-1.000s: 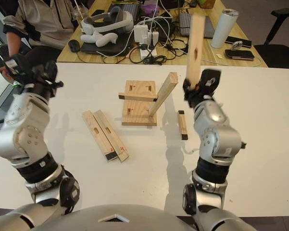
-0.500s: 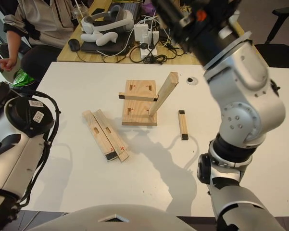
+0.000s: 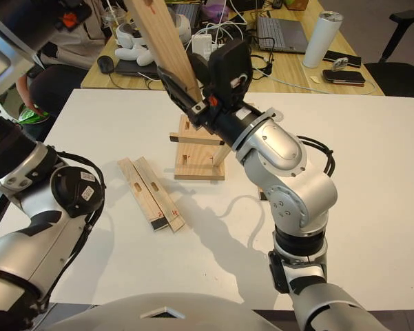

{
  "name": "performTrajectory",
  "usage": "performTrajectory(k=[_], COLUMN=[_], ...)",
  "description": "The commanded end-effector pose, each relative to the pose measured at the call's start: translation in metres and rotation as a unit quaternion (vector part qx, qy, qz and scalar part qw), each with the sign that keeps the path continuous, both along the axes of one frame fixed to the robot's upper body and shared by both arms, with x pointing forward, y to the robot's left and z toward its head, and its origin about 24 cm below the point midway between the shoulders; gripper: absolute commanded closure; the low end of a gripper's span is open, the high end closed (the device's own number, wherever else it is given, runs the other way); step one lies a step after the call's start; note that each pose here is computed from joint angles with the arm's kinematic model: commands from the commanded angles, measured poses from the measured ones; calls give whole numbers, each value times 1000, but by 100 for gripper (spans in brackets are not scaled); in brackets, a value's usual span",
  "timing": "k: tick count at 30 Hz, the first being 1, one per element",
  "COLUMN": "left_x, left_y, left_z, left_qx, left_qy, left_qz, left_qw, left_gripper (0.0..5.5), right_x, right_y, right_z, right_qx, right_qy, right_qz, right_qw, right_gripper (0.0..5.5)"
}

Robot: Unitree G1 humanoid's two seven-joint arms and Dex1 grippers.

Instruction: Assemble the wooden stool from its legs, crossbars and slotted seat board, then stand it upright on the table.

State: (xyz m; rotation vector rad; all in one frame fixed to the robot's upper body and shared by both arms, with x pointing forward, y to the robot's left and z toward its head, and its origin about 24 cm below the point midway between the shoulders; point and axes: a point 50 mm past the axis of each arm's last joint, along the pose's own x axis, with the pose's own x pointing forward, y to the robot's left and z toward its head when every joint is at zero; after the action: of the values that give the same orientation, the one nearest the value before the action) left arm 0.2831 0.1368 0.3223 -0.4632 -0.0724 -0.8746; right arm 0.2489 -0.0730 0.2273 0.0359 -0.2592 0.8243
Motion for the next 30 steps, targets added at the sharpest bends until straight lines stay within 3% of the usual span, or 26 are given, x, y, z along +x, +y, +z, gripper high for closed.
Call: performTrajectory(k=[1,3,8,18,30], left_x=[7,11,17,1,-3], left_y=[12,21,34,12,26], left_z=[-6,-4,3,-9,-9], left_qx=[22,20,16,37,43], left_qy=[15,17,9,11,27], left_qz=[33,37,54,-48,-5], left_qw=[999,999,998,998,999], left_gripper=[260,260,333,434,448], right_x=[-3,-3,-2,5,10], right_y=[-3,-8,-20,-24,-29], right_z=[-4,-6,-10,-10,0], right_qx=[-27,-40,-77,-116,-130], right_qy=[-16,-20,-30,-69,-146], right_qz=[9,6,9,-3,-45], right_qw=[999,999,997,991,980], right_gripper=[344,344,344,344,344])
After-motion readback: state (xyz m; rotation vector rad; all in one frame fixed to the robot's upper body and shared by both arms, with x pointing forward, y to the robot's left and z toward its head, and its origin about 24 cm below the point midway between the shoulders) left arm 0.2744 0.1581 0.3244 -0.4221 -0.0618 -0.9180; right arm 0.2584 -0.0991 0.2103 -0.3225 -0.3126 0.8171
